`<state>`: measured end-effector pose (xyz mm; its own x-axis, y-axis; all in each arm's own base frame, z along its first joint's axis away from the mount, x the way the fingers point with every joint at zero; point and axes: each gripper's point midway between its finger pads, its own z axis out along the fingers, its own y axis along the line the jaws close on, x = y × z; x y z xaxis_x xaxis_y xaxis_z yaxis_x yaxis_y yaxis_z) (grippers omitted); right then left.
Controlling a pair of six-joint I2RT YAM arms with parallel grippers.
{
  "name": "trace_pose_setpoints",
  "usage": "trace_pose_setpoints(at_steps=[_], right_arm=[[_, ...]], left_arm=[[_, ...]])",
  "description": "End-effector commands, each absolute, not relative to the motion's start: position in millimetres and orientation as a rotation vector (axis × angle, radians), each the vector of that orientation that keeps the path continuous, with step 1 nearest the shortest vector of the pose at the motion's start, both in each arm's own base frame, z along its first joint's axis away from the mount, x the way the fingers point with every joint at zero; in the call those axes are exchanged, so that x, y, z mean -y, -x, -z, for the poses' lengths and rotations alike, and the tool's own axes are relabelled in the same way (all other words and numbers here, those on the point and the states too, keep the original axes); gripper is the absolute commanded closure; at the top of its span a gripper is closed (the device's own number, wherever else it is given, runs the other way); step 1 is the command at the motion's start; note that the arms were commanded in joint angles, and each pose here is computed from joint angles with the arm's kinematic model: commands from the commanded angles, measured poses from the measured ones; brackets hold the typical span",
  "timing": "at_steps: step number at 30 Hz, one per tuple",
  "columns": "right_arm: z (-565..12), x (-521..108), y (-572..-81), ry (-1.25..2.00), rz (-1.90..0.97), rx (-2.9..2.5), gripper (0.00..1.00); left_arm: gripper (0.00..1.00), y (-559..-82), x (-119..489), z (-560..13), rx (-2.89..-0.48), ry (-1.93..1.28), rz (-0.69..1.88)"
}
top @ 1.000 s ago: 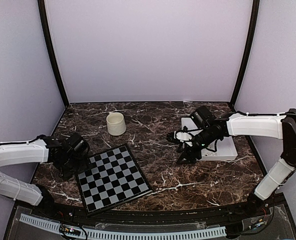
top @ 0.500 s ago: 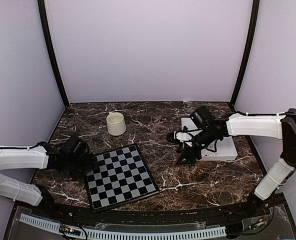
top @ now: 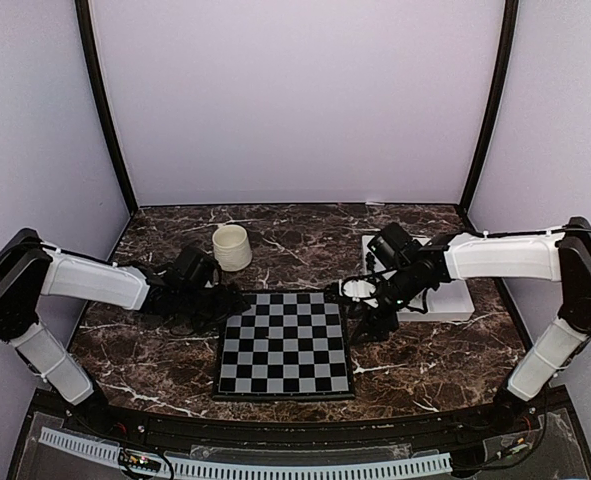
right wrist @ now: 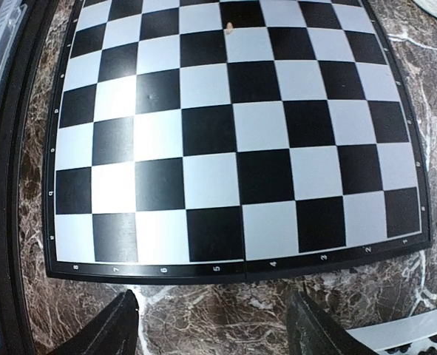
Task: Set up the chess pieces on the board
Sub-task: Position the chessboard at the center of the board, then pick up the chess pile from the storage box.
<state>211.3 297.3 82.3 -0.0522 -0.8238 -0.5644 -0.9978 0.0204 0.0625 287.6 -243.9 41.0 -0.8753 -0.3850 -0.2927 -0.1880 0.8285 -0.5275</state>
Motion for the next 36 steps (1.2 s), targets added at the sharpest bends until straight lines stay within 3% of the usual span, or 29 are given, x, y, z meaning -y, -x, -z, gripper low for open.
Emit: trace_pose_setpoints(at_steps=[1, 9, 14, 20, 24, 33, 36], right_arm=[[-75.7, -290.3, -189.0, 1.968, -0.597, -1.914, 0.30], [-111.5, -282.6, -209.3, 1.827, -0.665, -1.966, 0.31], [-149.8, -263.7, -259.3, 1.597, -0.683, -2.017, 0.34], [-175.5, -219.3, -323.0, 1.263, -0.609, -2.126, 0.38], [-168.9, -193.1, -348.3, 1.116, -0.545, -2.208, 0.46], [-128.2, -150.3, -373.5, 1.038, -0.355, -2.385, 0.70], [-115.9, -141.6, -377.0, 1.030, -0.305, -2.429, 0.72]], left_arm=[[0.09, -296.3, 247.6, -56.3, -2.587, 0.324, 0.666], [0.08, -322.0, 218.9, -151.4, -2.355, -0.015, 0.380], [0.01, -352.3, 220.6, -237.2, -2.068, -0.202, 0.270], [0.03, -379.6, 263.3, -308.8, -1.812, -0.375, 0.343], [0.21, -387.3, 316.7, -308.1, -1.773, -0.575, 0.497], [0.36, -367.3, 346.8, -252.3, -1.864, -0.740, 0.687], [0.37, -360.6, 355.5, -250.4, -1.887, -0.745, 0.751]])
